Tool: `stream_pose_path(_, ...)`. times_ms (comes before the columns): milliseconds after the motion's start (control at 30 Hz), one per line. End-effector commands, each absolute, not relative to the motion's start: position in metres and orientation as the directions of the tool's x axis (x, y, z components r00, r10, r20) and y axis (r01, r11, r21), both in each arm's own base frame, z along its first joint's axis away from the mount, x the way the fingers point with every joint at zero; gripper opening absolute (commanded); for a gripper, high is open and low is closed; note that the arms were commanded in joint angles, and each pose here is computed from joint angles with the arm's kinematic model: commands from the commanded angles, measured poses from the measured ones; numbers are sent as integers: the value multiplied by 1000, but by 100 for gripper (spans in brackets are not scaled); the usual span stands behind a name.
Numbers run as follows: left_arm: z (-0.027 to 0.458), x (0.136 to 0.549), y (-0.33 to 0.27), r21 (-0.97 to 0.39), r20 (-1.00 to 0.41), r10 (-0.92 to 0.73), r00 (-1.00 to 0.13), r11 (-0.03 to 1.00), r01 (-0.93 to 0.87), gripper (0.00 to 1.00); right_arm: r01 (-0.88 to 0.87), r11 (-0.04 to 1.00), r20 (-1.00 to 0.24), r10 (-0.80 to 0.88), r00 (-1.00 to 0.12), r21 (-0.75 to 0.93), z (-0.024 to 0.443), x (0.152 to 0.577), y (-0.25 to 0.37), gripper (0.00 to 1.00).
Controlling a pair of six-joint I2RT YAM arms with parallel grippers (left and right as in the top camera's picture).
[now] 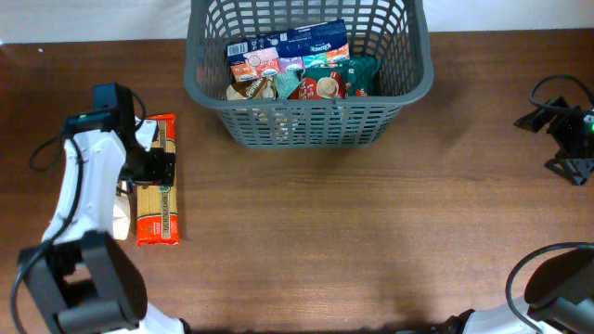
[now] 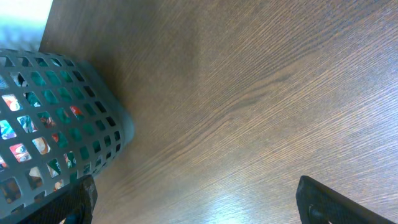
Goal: Pack container
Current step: 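Lower the left gripper onto the San Remo spaghetti pack and grasp it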
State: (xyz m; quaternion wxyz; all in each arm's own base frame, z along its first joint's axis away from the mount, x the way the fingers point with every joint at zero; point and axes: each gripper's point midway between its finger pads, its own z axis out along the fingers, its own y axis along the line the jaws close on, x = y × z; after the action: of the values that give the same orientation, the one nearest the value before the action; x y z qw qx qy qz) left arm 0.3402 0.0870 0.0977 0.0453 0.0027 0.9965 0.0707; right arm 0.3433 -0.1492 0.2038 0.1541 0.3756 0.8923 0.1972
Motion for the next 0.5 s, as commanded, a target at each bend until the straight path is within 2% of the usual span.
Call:
stream_pose_path(0, 70, 345, 93, 120, -52, -39, -998, 992, -45, 91, 603, 639, -133, 731, -670, 477, 207, 344, -147, 99)
stream_pose_path(267, 12, 353, 99, 105, 26, -49, -998, 993, -46, 91, 603, 639, -132, 731, -670, 477, 207, 344, -147, 99)
stream_pose_path(300, 2, 354, 98, 93, 40, -51, -998, 995, -47, 84, 603, 639, -132, 731, -670, 477, 207, 344, -147, 99)
stream_pose_path(400, -6, 357, 96, 80, 39, -51, -998, 996, -48, 73, 603, 639, -133, 731, -670, 477, 207, 344, -147, 99)
stream_pose_path(467, -8, 358, 96, 80, 36, -51, -998, 996, -48, 53, 603, 639, -133, 731, -670, 477, 207, 344, -147, 100)
